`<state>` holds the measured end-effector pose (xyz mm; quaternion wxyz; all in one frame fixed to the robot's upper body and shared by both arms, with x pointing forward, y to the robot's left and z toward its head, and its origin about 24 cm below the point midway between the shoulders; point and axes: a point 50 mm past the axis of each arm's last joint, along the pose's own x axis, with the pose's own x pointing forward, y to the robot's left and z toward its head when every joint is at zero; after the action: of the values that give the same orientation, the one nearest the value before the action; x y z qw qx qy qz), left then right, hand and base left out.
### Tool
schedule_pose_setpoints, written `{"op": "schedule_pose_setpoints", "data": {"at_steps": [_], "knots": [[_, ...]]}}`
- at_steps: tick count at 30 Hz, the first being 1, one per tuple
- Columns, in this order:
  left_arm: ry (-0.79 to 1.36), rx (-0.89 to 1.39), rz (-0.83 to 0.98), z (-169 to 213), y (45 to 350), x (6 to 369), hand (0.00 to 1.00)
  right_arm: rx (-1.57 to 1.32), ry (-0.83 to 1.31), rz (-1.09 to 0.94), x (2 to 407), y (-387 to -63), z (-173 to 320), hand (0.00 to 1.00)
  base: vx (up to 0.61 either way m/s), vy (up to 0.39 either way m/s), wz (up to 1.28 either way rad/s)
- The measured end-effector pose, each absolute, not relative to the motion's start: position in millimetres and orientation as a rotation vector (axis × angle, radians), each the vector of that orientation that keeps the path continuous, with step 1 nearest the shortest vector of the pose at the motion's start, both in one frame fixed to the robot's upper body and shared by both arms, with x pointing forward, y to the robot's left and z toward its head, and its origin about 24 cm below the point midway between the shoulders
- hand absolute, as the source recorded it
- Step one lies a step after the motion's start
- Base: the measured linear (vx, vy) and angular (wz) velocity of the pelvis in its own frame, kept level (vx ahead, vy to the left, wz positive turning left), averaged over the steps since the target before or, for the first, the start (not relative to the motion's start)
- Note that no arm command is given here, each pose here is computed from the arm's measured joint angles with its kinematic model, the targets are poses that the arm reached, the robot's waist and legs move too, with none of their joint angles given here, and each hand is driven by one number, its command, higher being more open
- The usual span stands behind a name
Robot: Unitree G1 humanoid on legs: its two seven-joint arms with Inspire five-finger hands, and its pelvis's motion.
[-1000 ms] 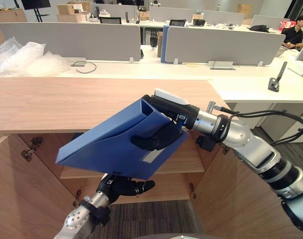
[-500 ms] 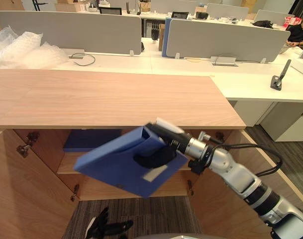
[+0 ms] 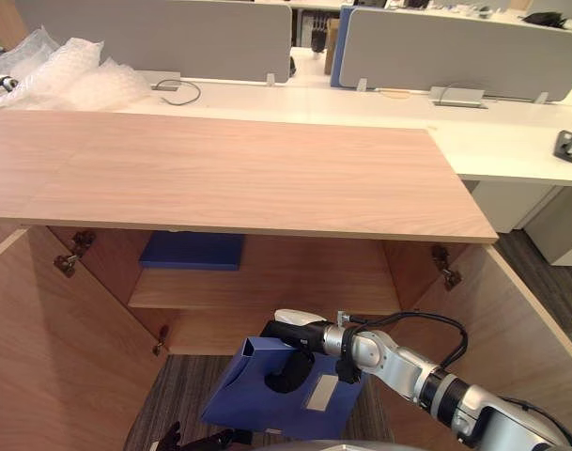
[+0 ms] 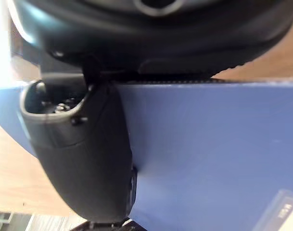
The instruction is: Walk over to the cabinet, pick up the folder, carry it to the office cabinet, place the folder inside the office cabinet, then close the office cabinet door
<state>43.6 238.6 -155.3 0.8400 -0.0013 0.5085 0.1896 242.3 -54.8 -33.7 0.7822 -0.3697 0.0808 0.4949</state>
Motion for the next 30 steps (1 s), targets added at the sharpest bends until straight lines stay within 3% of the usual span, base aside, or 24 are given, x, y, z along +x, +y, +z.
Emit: {"op": "schedule_pose_setpoints", "data": {"at_steps": [3, 7, 9, 14, 17, 24, 30], "knots": [[1.048, -0.028, 0.397, -155.2, 230.1, 51.0, 1.00, -0.497, 0.414, 0.746, 261.8, -74.0, -55.8, 0.00, 0.03, 0.022, 0.22], [1.032, -0.051, 0.416, -154.8, 225.1, 53.9, 1.00, 0.127, 0.600, 0.139, 280.8, -110.9, -67.8, 0.00, 0.03, 0.020, 0.22], [1.030, -0.048, 0.427, -154.5, 225.6, 54.3, 1.00, 0.491, 0.599, -0.106, 287.4, -122.6, -65.4, 0.00, 0.05, 0.013, 0.17], [1.033, -0.020, 0.454, -153.6, 221.7, 58.6, 1.00, 1.034, 0.489, -0.436, 292.8, -143.3, -59.8, 0.00, 0.04, 0.008, 0.20], [1.039, -0.019, 0.473, -153.5, 220.4, 58.6, 1.00, 1.280, 0.391, -0.549, 295.7, -146.7, -53.8, 0.00, 0.02, 0.011, 0.11], [1.010, -0.007, 0.460, -149.6, 219.4, 65.9, 1.00, 1.546, 0.158, -0.685, 307.6, -168.3, -31.7, 0.00, 0.00, 0.019, 0.10], [0.939, 0.020, 0.392, -142.6, 210.4, 84.5, 1.00, 1.641, -0.172, -0.600, 361.5, -209.6, 63.0, 0.00, -0.11, 0.086, -0.03]]}}
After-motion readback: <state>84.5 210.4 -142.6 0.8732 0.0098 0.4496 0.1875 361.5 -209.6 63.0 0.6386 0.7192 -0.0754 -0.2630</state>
